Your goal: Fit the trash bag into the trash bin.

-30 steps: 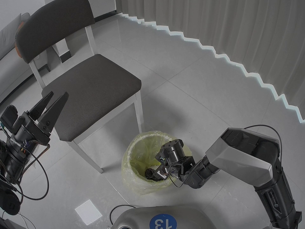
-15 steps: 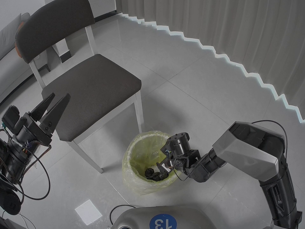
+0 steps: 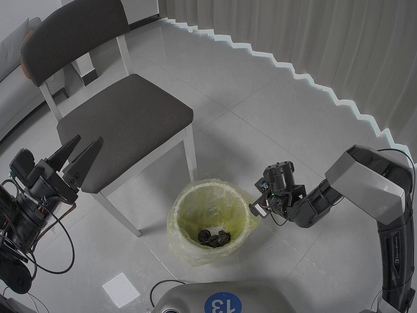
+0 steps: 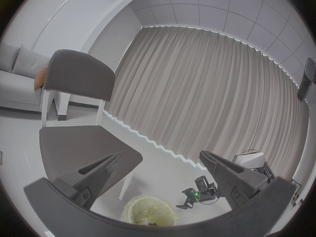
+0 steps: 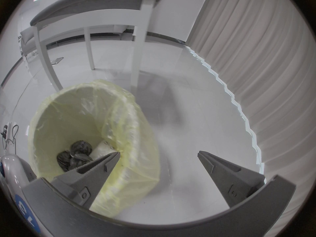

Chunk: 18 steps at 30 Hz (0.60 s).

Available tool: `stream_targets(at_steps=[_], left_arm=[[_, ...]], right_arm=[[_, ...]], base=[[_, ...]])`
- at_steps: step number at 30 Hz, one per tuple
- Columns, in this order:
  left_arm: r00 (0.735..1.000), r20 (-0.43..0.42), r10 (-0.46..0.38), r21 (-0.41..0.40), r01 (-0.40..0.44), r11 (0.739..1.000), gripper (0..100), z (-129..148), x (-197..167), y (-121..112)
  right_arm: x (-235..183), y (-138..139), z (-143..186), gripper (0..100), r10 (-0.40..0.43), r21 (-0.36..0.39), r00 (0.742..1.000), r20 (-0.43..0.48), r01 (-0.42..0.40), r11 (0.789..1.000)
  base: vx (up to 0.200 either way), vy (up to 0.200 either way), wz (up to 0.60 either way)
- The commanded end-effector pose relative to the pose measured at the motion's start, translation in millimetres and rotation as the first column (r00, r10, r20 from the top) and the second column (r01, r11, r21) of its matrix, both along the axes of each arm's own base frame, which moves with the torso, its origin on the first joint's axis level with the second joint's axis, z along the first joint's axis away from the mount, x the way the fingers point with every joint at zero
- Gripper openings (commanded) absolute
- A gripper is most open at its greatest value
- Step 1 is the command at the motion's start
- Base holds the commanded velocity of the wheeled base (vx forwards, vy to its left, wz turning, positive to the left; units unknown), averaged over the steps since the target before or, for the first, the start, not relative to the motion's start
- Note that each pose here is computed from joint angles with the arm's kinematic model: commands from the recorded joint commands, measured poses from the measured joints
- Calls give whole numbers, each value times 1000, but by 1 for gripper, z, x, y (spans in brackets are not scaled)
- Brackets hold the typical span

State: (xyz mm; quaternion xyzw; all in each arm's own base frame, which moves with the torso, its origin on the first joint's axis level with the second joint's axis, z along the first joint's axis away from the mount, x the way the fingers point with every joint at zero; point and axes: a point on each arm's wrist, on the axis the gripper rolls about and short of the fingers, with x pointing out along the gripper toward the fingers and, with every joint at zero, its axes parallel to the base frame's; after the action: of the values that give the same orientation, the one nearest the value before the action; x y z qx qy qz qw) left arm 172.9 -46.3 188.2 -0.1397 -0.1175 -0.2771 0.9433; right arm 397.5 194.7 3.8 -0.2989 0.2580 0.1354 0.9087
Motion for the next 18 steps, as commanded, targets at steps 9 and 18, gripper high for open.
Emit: stream_targets(at_steps=[9, 18], left_arm=[[1000, -20, -13, 17, 13, 1000, 100, -6, 4, -4], [1000, -11, -13, 15, 13, 1000, 100, -4, 2, -4]], right_arm=[[-7, -20, -15, 100, 4, -85, 998, -57, -9, 996], [-2, 0, -39, 100, 46, -91, 996, -77, -53, 994]], base=[[0, 0, 0], [0, 0, 0]])
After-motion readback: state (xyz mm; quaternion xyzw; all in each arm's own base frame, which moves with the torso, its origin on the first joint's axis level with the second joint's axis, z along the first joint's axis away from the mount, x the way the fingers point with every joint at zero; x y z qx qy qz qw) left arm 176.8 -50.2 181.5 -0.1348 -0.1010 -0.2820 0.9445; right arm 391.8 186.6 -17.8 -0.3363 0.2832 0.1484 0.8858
